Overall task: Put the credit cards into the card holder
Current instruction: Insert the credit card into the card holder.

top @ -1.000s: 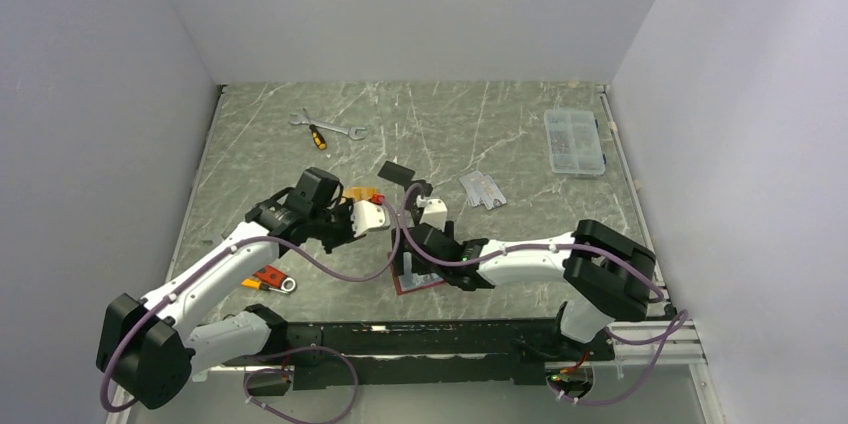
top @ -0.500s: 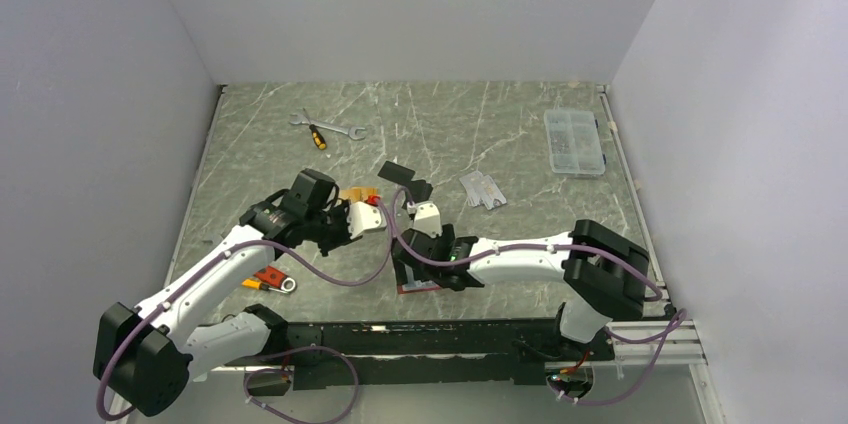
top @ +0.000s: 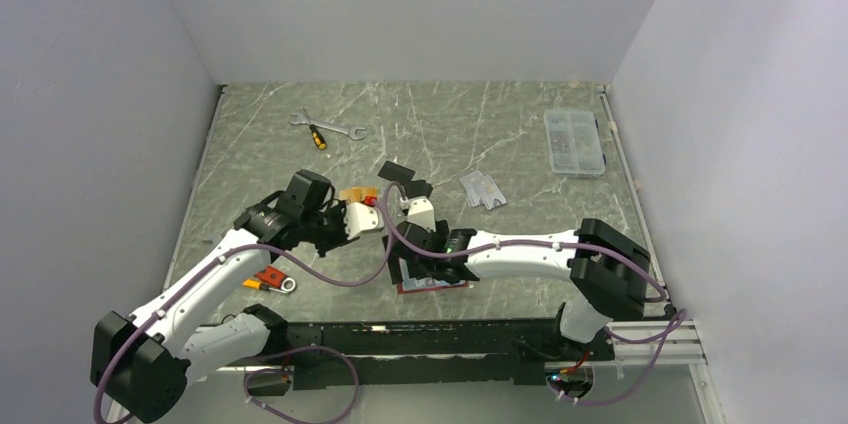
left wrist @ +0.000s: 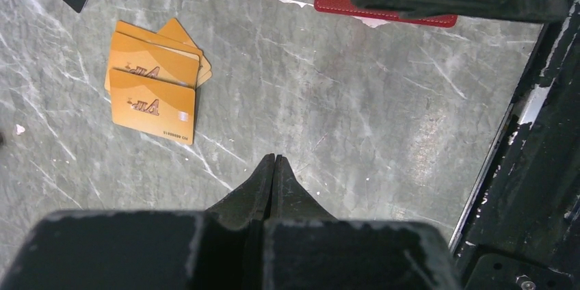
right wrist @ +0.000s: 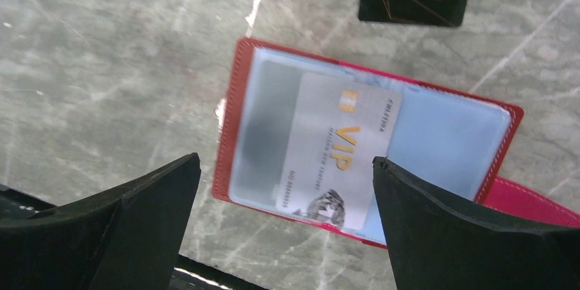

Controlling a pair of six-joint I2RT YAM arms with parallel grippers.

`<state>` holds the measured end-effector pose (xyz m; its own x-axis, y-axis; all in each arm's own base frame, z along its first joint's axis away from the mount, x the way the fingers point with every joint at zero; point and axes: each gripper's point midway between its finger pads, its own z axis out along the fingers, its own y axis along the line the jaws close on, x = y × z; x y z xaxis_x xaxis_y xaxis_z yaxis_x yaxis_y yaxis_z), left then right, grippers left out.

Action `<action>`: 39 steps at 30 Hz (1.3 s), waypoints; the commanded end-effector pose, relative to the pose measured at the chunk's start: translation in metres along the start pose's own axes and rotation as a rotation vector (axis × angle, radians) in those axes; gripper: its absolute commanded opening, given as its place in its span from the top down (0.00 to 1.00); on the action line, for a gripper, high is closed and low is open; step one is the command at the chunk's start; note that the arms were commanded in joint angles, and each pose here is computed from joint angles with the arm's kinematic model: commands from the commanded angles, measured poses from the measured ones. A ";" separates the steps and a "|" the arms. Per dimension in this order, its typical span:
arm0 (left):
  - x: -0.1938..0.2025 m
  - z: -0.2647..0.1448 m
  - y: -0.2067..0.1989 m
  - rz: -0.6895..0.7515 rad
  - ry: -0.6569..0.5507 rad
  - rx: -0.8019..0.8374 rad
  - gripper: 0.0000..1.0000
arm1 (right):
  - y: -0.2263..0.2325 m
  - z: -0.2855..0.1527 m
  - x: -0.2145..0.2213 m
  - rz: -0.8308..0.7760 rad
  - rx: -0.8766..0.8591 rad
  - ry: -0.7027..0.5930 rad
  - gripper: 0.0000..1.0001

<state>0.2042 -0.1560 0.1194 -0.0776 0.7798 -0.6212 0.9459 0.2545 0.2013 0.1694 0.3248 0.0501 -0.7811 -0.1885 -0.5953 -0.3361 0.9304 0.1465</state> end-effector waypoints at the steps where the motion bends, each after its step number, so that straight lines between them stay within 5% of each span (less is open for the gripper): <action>1: -0.010 0.001 -0.006 0.023 -0.069 0.029 1.00 | -0.008 -0.008 0.006 0.054 -0.016 -0.003 0.00; 4: -0.014 0.006 -0.009 0.030 -0.099 0.055 1.00 | -0.010 -0.010 0.004 0.099 -0.056 -0.034 0.03; 15: -0.040 0.053 -0.051 0.224 -0.086 0.180 1.00 | -0.053 -0.014 -0.014 0.354 -0.161 -0.057 0.67; 18: -0.036 0.072 -0.062 0.278 -0.058 0.210 1.00 | -0.058 -0.010 -0.013 0.387 -0.183 -0.041 0.75; 39: -0.023 0.120 -0.076 0.369 0.048 0.226 1.00 | -0.054 0.010 0.019 0.476 -0.287 0.062 0.89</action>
<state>0.1644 -0.2535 0.0255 0.2444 0.8267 -0.5067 0.9671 -0.1701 0.1890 0.1794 0.2677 0.0210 -0.9054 0.1900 -0.3798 -0.0639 0.8231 0.5642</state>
